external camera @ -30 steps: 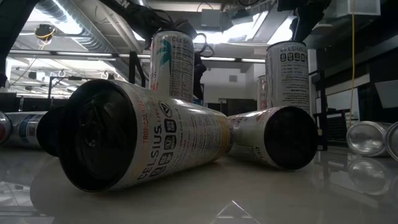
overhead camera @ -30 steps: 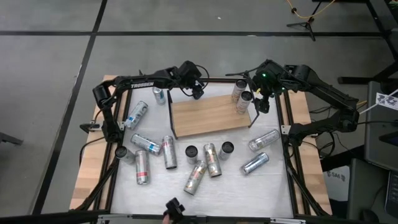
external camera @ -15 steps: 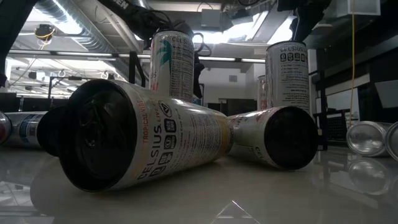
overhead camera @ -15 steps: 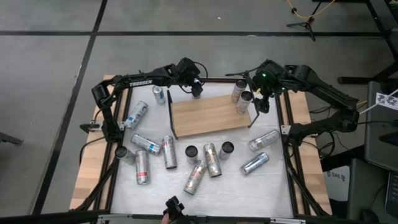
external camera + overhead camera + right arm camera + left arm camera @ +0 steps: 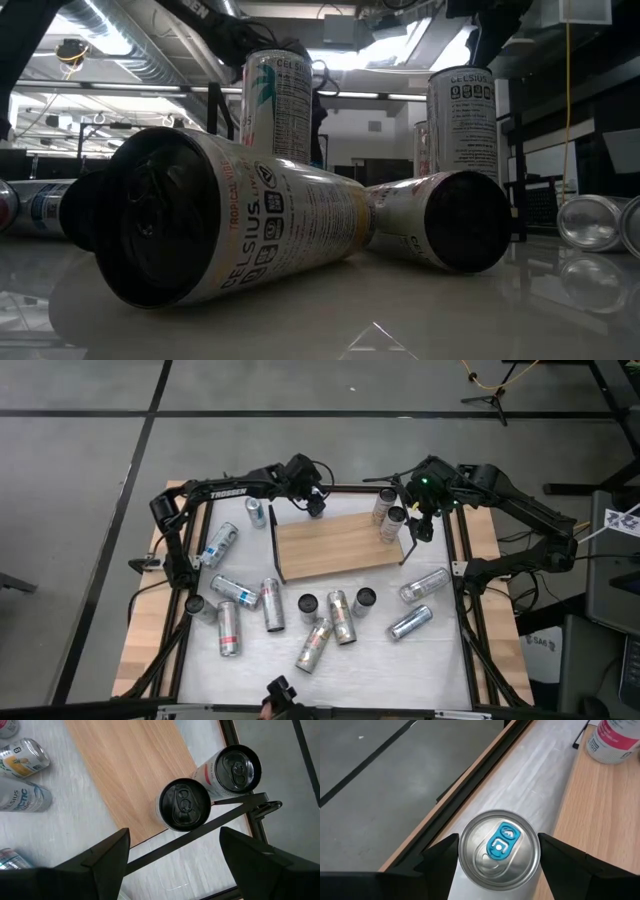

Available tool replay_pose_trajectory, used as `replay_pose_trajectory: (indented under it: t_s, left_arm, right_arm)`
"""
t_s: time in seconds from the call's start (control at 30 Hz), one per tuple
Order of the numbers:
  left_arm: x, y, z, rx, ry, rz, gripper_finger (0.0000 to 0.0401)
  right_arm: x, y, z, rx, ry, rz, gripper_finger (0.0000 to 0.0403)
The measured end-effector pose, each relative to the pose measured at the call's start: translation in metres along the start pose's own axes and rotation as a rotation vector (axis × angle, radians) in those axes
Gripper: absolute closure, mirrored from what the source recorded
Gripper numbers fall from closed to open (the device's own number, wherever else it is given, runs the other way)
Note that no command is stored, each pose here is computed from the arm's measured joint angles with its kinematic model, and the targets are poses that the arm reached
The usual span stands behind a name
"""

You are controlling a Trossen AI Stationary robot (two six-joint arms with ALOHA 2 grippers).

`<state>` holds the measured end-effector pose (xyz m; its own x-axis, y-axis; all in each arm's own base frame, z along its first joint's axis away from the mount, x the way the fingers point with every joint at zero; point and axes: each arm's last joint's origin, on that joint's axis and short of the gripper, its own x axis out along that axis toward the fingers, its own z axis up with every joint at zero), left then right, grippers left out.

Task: Place canned beverage on shelf
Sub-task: Put the blue soda can on the shelf

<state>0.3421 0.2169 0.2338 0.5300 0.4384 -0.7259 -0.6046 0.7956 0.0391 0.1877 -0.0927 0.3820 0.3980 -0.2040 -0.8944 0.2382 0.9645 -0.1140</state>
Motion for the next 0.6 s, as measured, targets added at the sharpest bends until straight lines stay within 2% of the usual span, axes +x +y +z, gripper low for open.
replay_pose_trajectory:
  t_s: [0.4,0.6]
  left_arm:
    - [0.0027,-0.0008,-0.0011,0.051,0.006,-0.010,0.0147]
    - [0.0040,-0.0021,-0.0021,0.065,0.013,-0.057,0.0147]
  right_arm:
    - [0.0000,0.0000,0.0000,0.000,0.000,0.000,0.0100]
    - [0.0000,0.0000,0.0000,0.000,0.000,0.000,0.0100]
